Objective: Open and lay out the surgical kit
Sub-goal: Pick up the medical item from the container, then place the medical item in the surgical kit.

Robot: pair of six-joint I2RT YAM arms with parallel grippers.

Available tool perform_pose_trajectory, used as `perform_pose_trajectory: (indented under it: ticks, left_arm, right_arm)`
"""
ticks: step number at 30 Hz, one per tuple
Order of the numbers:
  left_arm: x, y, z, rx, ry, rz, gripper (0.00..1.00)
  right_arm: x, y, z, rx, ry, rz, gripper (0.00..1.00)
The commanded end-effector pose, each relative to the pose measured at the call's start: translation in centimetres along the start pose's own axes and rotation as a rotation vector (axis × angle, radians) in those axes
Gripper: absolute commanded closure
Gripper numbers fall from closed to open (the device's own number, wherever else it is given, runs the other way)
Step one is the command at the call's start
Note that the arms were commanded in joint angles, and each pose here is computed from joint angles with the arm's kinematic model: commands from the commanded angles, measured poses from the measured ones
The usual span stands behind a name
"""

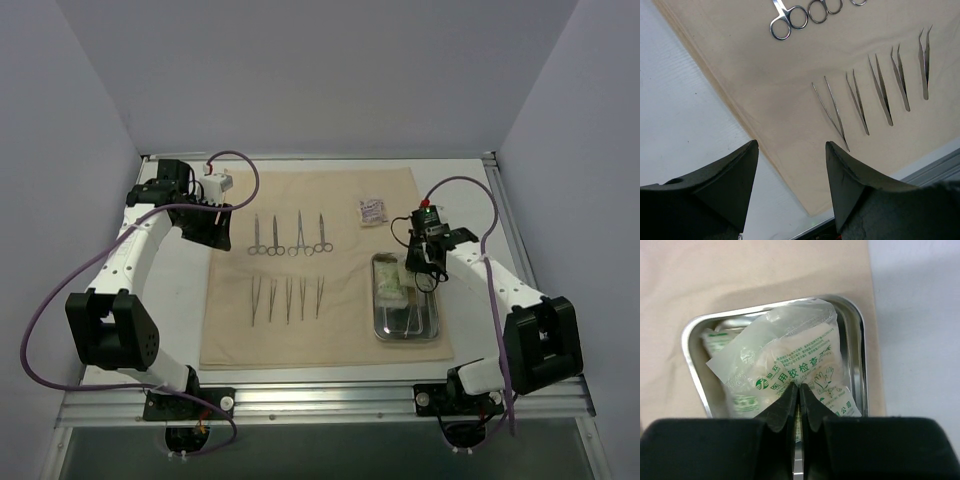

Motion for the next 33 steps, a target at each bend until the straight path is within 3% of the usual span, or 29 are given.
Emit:
perform_pose_trajectory:
  ticks: [1, 6, 12, 15, 17, 18, 21, 33]
  left_arm:
    - [-0.6, -1.1, -0.1, 0.022, 0.001, -0.051, 0.35]
    - [-0.5, -1.2, 0.0, 0.021, 0.0, -0.05, 0.35]
    - [-0.4, -1.2, 0.0, 0.019, 0.007, -0.048, 0.35]
    - [-0.5, -1.2, 0.0, 0.019, 0.004, -0.047, 0.35]
    - [-0.6, -1.1, 0.0, 0.019, 0.0, -0.046, 0.35]
    - [-0.7, -1.0, -0.1, 0.019, -0.002, -0.041, 0.35]
    - [-0.6, -0.8, 0.1, 0.018, -0.009, -0.032, 0.35]
    - [0.1, -0.8, 0.4, 0.007, -0.008, -0.01, 0.35]
  right_arm:
    - [-4.7, -2.7, 0.8, -0.014, -0.053, -0.09, 1.0]
    - [-7.6, -4.4, 1.6, -0.021, -0.095, -0.141, 1.0]
    - [-8.4, -10.5, 3.3, -0.09, -0.068, -0.26, 1.0]
    - [-3.7, -14.2, 4.1, -0.169, 0.024, -0.255, 1.0]
    - [-2.8, -17.3, 4.5, -0.188, 0.056, -0.289, 1.0]
    - [0.0, -17.3, 4.6, -0.208, 0.086, -0.233, 1.0]
    - [3.3, -19.3, 4.8, -0.234, 0.125, -0.207, 1.0]
    - [10.7, -19.7, 5.3, -0.261, 0.093, -0.143, 1.0]
Point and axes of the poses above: each gripper's point midway between its finger pads, its own x axis out along the fingers, its own z axis along the line the jaws close on, y = z × x, the point moved 4 cm from there along -x, back along the fingers, and after that the axes turned 4 degrees about x, right-handed, at the moved point
